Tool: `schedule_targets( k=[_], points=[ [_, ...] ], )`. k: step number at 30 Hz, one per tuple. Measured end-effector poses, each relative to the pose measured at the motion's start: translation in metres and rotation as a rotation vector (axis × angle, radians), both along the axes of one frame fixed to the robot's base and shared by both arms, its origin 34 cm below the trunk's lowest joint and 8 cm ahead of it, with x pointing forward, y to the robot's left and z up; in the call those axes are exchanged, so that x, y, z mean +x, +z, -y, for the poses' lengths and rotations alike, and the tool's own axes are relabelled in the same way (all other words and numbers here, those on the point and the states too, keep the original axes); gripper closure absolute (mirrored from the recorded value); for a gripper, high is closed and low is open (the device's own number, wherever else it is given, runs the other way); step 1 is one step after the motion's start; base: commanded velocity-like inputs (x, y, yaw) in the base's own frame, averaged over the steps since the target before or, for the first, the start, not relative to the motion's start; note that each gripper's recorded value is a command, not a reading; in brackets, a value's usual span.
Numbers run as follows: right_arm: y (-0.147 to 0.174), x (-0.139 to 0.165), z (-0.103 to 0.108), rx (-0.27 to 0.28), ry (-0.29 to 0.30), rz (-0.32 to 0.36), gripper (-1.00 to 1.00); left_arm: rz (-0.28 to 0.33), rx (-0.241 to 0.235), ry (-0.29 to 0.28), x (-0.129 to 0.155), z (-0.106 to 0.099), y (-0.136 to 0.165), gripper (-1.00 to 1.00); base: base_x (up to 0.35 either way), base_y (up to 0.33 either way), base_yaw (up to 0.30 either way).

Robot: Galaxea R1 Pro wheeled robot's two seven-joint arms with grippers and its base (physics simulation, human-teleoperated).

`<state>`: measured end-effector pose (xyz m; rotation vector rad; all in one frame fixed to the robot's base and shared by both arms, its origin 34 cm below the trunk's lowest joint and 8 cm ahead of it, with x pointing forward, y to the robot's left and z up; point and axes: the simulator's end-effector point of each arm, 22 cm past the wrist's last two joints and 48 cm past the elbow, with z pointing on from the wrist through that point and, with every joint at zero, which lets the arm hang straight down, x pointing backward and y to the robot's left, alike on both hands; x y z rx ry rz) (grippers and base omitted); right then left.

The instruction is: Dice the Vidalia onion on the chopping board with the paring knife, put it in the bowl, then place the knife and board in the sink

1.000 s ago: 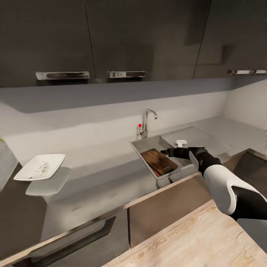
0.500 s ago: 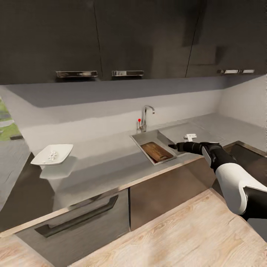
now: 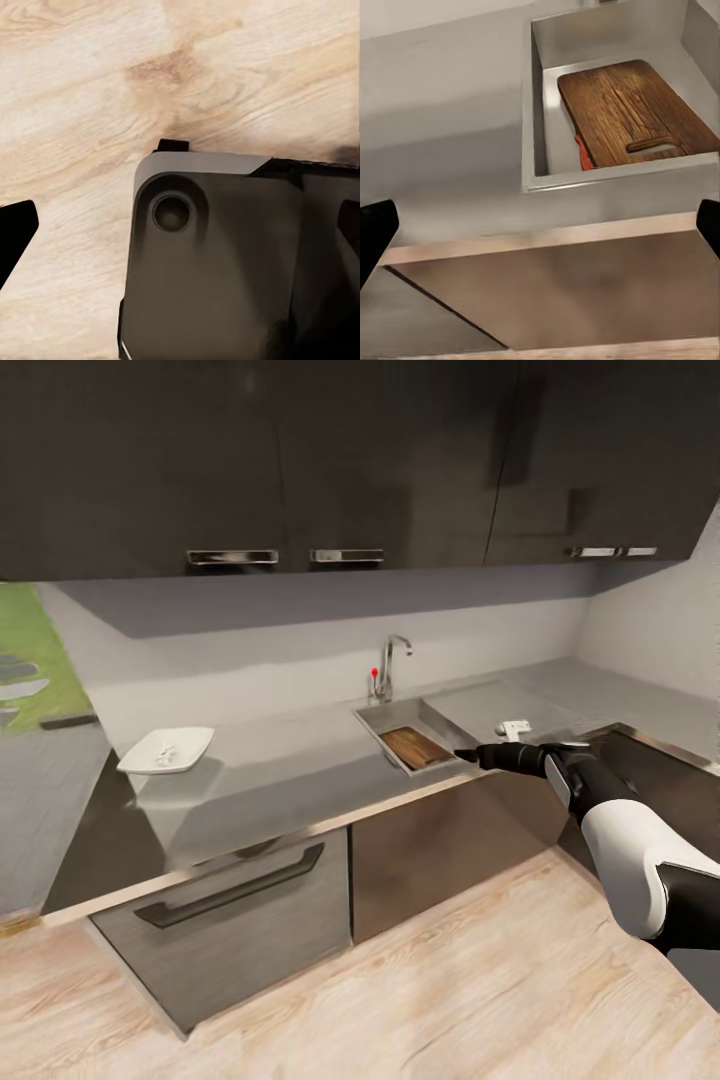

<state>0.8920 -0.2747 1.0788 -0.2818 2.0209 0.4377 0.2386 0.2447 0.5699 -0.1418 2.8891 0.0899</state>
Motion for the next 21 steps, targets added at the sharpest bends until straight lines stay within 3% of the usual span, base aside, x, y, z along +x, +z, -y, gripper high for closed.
schedule_targets(
  k=[15,21],
  points=[
    [-0.0017,-0.0003,-0.0008,-0.001,0.000,-0.004,-1.00,0.001,0.000,0.001,0.0001,0.0000,0.0000,-1.00,-0.331,-0.008,0.000],
    [-0.0043,-0.0013,-0.0009,0.000,-0.002,-0.010,-1.00,0.001,0.001,0.001,0.0000,-0.0012,0.0002,-1.00,-0.114,-0.020,0.000]
  ],
)
